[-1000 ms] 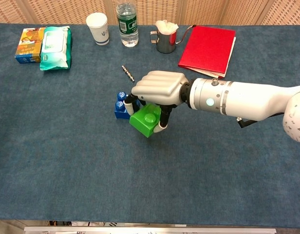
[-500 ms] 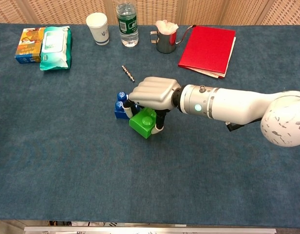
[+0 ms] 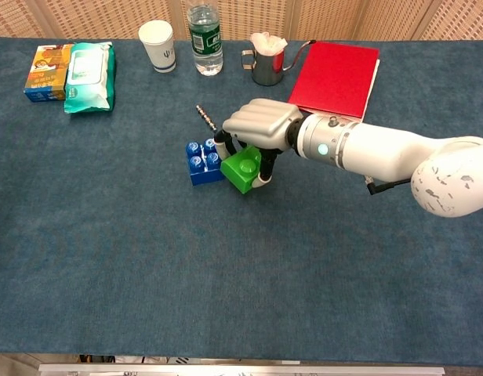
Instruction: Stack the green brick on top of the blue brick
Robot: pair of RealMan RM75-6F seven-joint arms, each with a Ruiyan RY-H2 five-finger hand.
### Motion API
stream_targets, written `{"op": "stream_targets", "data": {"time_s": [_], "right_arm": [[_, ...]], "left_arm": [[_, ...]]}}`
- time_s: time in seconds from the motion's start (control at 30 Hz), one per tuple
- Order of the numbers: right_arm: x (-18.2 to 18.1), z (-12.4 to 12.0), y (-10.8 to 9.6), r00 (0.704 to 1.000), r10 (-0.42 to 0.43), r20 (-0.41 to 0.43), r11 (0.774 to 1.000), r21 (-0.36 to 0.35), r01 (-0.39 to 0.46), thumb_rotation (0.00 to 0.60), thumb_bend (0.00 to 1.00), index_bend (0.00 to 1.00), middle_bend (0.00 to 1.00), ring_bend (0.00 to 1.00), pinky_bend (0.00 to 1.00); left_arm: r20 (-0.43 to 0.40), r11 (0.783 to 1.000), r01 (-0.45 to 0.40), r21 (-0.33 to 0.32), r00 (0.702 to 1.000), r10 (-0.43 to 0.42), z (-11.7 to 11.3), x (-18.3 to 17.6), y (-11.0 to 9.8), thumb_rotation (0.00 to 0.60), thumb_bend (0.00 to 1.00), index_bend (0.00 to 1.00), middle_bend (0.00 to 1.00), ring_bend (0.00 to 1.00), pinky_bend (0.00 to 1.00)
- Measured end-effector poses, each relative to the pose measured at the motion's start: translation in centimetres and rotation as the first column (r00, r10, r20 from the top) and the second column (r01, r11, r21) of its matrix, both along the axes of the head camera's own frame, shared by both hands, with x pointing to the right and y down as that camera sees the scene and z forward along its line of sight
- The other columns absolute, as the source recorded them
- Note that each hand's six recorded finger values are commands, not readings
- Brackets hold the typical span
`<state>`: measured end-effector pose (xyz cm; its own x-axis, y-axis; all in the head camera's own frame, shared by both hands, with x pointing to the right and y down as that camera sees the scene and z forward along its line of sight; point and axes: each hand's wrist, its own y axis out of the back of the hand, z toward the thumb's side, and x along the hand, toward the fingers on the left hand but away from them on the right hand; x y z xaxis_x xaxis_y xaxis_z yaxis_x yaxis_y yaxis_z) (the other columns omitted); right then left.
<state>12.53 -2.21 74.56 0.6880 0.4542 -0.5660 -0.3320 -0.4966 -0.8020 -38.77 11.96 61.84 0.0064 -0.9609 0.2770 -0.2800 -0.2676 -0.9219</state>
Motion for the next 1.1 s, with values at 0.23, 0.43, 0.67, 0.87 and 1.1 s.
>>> {"op": "stream_targets", "data": {"time_s": [0.23, 0.43, 0.67, 0.87, 1.1], "right_arm": [[0.8, -2.5, -2.4, 0.996, 0.073, 0.048, 0.997, 0.022, -0.075, 0.6, 0.25, 0.53, 0.52, 0.43, 0.5], [0.0, -4.0, -3.6, 0.991, 0.102, 0.084, 0.994, 0.036, -0.105, 0.6, 0.25, 0.53, 0.52, 0.43, 0.5], [-1.2, -4.0, -3.7, 0.995, 0.083, 0.047, 0.995, 0.058, -0.085, 0.6, 0.25, 0.53, 0.52, 0.43, 0.5], [-2.3, -3.8, -3.4, 0.994, 0.107, 0.014, 0.993, 0.056, -0.108, 0.6, 0.25, 0.53, 0.52, 0.43, 0.5], [-4.3, -4.1, -2.4, 0.992, 0.124, 0.005, 0.991, 0.054, -0.124, 0.6, 0.25, 0.53, 0.52, 0.43, 0.5]], "left_arm": [[-0.003, 1.0, 0.001, 0.002, 1.0, -0.001, 0.0, -0.1, 0.1, 0.6, 0.22, 0.13, 0.21, 0.18, 0.2], [-0.002, 1.0, -0.001, -0.001, 1.0, 0.001, 0.0, -0.1, 0.1, 0.6, 0.22, 0.13, 0.21, 0.18, 0.2], [-0.003, 1.0, -0.009, -0.003, 1.0, 0.009, 0.0, 0.2, 0.0, 0.6, 0.22, 0.13, 0.21, 0.18, 0.2], [-0.003, 1.0, -0.02, -0.007, 1.0, 0.02, 0.2, 0.5, 0.0, 0.6, 0.22, 0.13, 0.21, 0.18, 0.2], [-0.005, 1.0, -0.022, -0.008, 1.0, 0.022, 0.2, 0.6, 0.0, 0.6, 0.22, 0.13, 0.21, 0.18, 0.2]]}}
